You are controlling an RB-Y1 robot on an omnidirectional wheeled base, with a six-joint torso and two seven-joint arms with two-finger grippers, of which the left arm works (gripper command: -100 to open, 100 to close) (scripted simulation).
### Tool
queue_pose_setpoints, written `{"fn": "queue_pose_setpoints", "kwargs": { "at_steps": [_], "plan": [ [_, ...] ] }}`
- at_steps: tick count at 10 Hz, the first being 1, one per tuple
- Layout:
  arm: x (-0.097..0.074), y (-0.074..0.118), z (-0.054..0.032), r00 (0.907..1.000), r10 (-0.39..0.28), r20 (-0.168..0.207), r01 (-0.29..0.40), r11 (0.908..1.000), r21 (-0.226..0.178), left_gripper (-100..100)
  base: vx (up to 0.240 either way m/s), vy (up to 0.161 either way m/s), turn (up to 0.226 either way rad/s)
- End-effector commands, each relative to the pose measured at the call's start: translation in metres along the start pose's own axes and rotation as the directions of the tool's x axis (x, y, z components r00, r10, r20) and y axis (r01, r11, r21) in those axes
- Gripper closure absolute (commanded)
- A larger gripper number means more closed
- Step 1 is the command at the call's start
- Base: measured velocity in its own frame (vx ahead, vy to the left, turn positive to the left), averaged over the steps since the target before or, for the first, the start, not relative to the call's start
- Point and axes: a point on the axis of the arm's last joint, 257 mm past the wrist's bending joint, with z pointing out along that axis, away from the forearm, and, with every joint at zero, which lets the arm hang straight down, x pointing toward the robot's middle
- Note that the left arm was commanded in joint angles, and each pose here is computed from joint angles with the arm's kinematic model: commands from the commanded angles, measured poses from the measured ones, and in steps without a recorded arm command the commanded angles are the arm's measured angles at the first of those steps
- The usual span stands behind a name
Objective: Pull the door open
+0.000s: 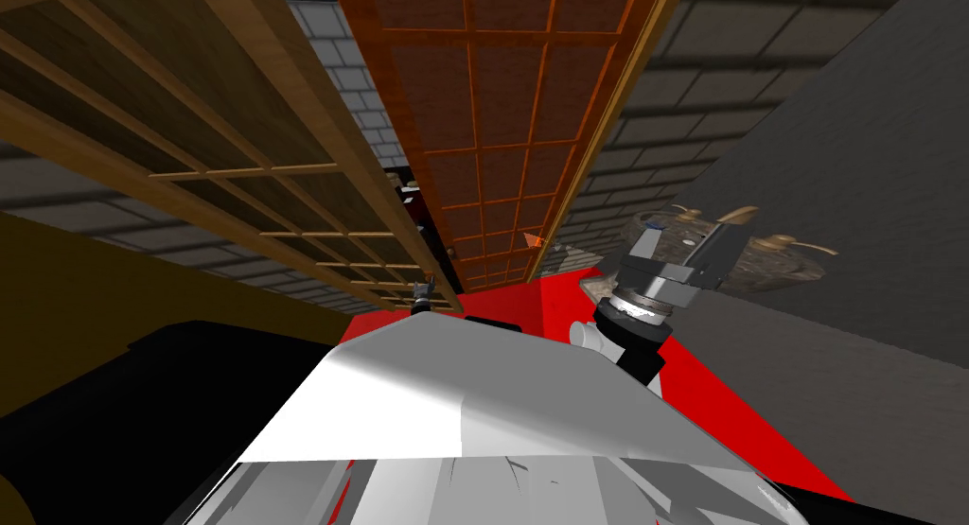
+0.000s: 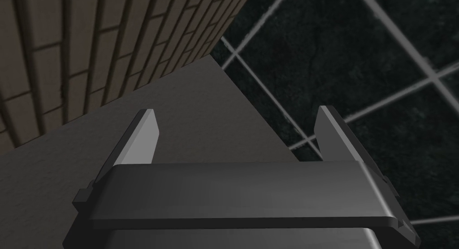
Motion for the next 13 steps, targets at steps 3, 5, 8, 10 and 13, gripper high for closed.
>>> {"fn": "queue_pose_setpoints", "kwargs": {
  "at_steps": [3,5,8,10,13],
  "plan": [
    [0.01,0.033,-0.0122,0.9996,-0.001,-0.03,-0.001,0.9988,-0.049,100,-0.011,-0.001,0.002],
    [0.01,0.033,-0.0122,0.9996,-0.001,-0.03,-0.001,0.9988,-0.049,100,-0.043,-0.009,0.016],
    [0.014,0.044,-0.0182,0.9987,-0.035,-0.037,0.032,0.9973,-0.067,100,-0.071,-0.013,0.001],
    [0.014,0.044,-0.0182,0.9987,-0.035,-0.037,0.032,0.9973,-0.067,100,-0.037,-0.007,0.033],
    [0.014,0.048,-0.0198,0.9981,-0.049,-0.038,0.046,0.9964,-0.072,100,-0.017,-0.006,-0.001]
  ]
}}
